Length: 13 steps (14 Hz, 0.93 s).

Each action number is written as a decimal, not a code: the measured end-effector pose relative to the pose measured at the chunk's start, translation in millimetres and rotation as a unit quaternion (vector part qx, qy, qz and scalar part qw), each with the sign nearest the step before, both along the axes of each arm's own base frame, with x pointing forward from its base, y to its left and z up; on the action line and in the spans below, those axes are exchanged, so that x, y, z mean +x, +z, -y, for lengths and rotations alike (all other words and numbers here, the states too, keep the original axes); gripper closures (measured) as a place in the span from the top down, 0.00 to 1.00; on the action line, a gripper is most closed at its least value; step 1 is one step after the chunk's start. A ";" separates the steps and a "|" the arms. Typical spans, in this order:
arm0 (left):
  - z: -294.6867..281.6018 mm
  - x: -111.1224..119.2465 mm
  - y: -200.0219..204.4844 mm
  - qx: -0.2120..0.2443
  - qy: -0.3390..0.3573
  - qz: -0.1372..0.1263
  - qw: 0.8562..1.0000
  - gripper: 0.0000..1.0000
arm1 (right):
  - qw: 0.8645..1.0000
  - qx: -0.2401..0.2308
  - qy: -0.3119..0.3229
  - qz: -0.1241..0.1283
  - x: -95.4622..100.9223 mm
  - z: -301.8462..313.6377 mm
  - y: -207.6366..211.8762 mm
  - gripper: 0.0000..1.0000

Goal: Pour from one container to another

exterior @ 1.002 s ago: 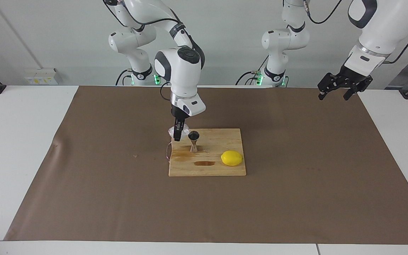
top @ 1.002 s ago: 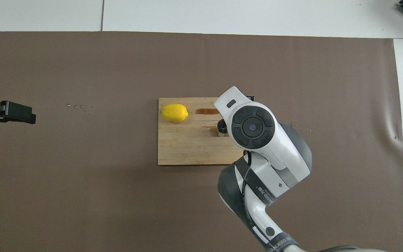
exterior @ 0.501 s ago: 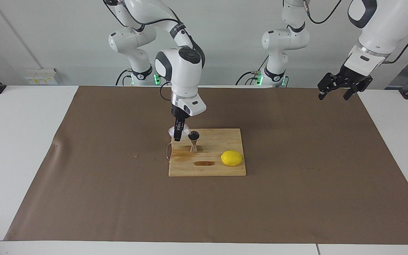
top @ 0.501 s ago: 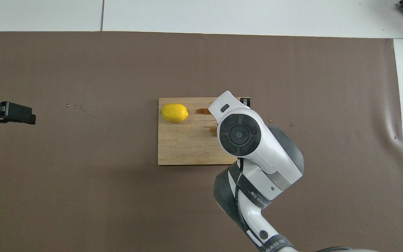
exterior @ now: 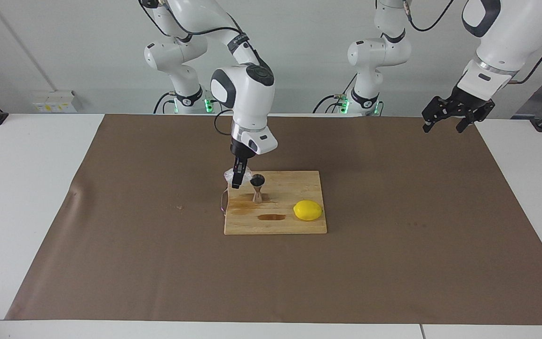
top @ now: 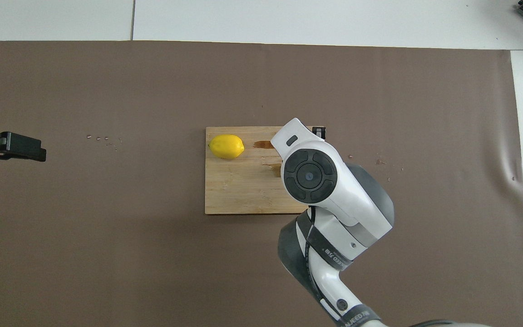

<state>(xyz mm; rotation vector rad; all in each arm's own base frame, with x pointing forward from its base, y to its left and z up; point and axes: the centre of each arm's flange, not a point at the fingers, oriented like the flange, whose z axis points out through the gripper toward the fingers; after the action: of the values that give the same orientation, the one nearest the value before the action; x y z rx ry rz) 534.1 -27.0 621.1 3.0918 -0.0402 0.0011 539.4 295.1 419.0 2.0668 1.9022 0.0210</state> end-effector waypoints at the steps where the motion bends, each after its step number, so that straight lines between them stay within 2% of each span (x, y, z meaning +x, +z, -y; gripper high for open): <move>1: 0.0 0.0 0.0 0.000 0.000 0.000 1.000 1.00 | 1.000 0.000 0.000 0.000 0.0 0.0 -0.1 0.51; 5: -0.4 -0.5 -0.6 0.000 0.000 -0.003 1.000 1.00 | 1.000 0.000 0.000 0.000 -0.1 0.0 -0.2 0.51; 13: -0.9 -6.6 -3.2 0.007 -0.002 -0.025 1.000 1.00 | 1.000 -0.001 0.000 -0.001 -0.3 0.2 -0.8 0.51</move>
<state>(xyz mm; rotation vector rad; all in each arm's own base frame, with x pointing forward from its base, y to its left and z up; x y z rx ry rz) 527.6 -26.1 617.9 3.1043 -0.0462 -0.0763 539.1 295.0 418.2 2.0661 1.9028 0.0189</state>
